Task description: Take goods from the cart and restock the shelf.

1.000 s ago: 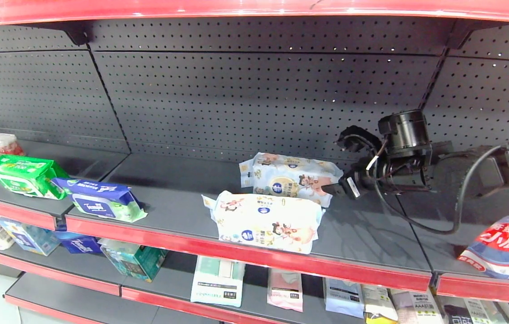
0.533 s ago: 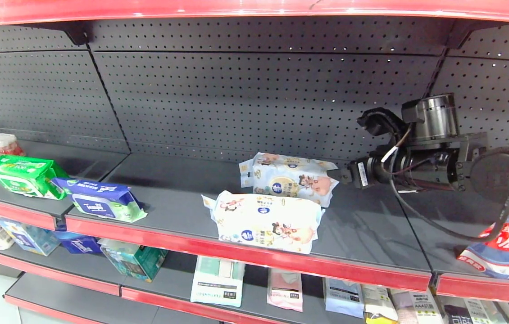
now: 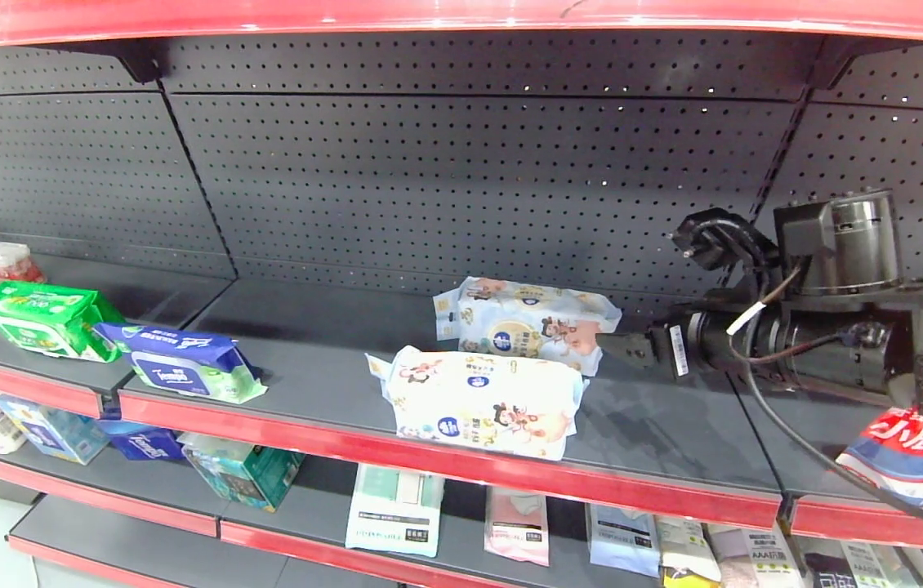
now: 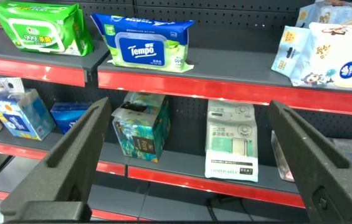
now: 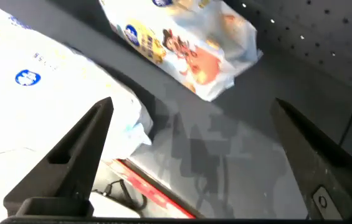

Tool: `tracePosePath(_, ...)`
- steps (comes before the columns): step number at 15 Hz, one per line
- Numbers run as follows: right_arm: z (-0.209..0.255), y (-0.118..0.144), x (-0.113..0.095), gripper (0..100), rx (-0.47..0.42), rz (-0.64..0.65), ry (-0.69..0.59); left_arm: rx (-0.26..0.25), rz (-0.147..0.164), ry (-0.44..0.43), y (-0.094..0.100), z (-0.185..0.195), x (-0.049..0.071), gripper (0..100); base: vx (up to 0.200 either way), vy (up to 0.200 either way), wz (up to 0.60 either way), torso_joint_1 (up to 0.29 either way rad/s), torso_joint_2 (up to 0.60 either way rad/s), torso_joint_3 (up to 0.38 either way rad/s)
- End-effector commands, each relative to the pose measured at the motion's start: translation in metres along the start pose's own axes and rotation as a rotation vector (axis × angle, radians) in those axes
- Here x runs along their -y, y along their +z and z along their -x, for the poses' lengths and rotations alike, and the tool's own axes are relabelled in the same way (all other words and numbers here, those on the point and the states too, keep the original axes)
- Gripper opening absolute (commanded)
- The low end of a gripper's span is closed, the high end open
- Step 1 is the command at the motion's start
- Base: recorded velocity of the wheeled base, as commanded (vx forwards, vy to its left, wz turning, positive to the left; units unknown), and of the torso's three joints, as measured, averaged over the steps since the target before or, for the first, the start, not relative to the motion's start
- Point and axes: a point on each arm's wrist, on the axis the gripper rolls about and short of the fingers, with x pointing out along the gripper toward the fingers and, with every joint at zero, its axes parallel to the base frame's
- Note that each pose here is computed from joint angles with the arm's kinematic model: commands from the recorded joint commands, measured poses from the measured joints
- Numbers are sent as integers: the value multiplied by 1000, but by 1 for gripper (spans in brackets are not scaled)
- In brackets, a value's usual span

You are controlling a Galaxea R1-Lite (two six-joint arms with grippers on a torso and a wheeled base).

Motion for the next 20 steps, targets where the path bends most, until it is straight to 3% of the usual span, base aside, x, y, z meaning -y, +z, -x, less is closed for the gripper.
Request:
tracePosePath(1, 5, -15, -3, 100, 6, 13, 39, 1, 0, -1, 0, 0, 0, 100, 0, 0, 0, 0, 0, 0)
tracePosePath(3, 6, -28, -8, 100, 5, 69, 164, 1, 0, 1, 0, 0, 0, 100, 0, 0, 0, 0, 0, 0)
tracePosePath(6, 6, -46, -11, 100, -46, 94, 237, 1, 0, 1, 0, 0, 0, 100, 0, 0, 0, 0, 0, 0)
tracePosePath(11, -11, -54, -15, 100, -68, 105, 302, 1, 1, 1, 0, 0, 0, 100, 0, 0, 0, 0, 0, 0)
tracePosePath(16, -13, -68, -17, 100, -83, 205, 390, 1, 0, 1, 0, 0, 0, 100, 0, 0, 0, 0, 0, 0)
tracePosePath(20, -18, -71, -17, 100, -94, 216, 396, 1, 0, 1, 0, 0, 0, 100, 0, 0, 0, 0, 0, 0)
